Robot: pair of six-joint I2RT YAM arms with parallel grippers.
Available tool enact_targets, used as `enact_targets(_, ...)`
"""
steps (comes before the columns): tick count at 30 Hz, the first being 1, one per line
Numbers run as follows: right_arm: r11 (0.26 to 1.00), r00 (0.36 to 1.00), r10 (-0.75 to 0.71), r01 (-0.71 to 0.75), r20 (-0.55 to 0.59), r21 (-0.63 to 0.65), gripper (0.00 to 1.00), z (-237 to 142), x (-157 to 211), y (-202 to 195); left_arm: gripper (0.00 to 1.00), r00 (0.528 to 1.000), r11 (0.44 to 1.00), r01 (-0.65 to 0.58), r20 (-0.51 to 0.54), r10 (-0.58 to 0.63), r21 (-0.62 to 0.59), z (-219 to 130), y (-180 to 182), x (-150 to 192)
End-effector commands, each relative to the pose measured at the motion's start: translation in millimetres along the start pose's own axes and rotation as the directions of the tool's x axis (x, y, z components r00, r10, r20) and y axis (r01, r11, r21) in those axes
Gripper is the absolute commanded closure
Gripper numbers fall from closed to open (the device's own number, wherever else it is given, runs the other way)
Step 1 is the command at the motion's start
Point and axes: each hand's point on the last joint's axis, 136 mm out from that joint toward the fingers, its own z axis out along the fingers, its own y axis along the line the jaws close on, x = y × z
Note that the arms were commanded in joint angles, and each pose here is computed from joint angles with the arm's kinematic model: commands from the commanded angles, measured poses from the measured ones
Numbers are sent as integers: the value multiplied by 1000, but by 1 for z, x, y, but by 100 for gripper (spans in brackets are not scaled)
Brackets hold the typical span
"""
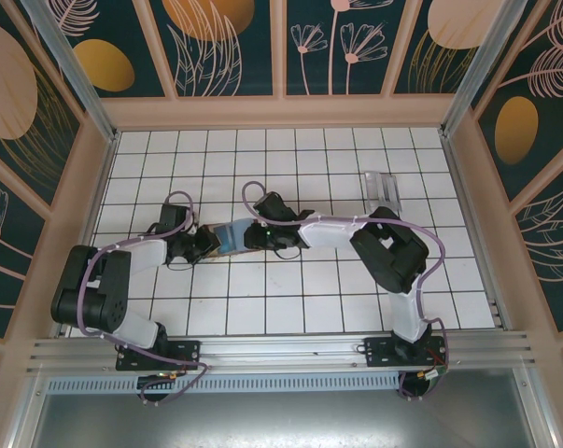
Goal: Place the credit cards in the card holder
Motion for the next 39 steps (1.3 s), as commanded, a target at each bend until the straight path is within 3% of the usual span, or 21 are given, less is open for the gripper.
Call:
enact_targets(1, 1000, 1000, -3, 3, 28, 3, 62, -6, -18, 10, 92, 997, 999, 36, -61, -36, 7, 9, 6, 19)
enact_targets(12, 1000, 1000, 15, -15, -4, 20, 62, 4, -8, 1, 95, 996, 999, 35, -81, -33, 18, 11, 4, 21)
enact_targets(24, 987, 999, -24, 16, 48, 159, 60, -15, -17, -20, 95, 996, 999, 29, -88, -28, 16, 12, 4, 21)
enact_targets(39, 993, 995, -86, 82, 51, 88, 61, -8, -19, 2, 96, 995, 999, 31, -99, -30, 9, 15, 7, 23)
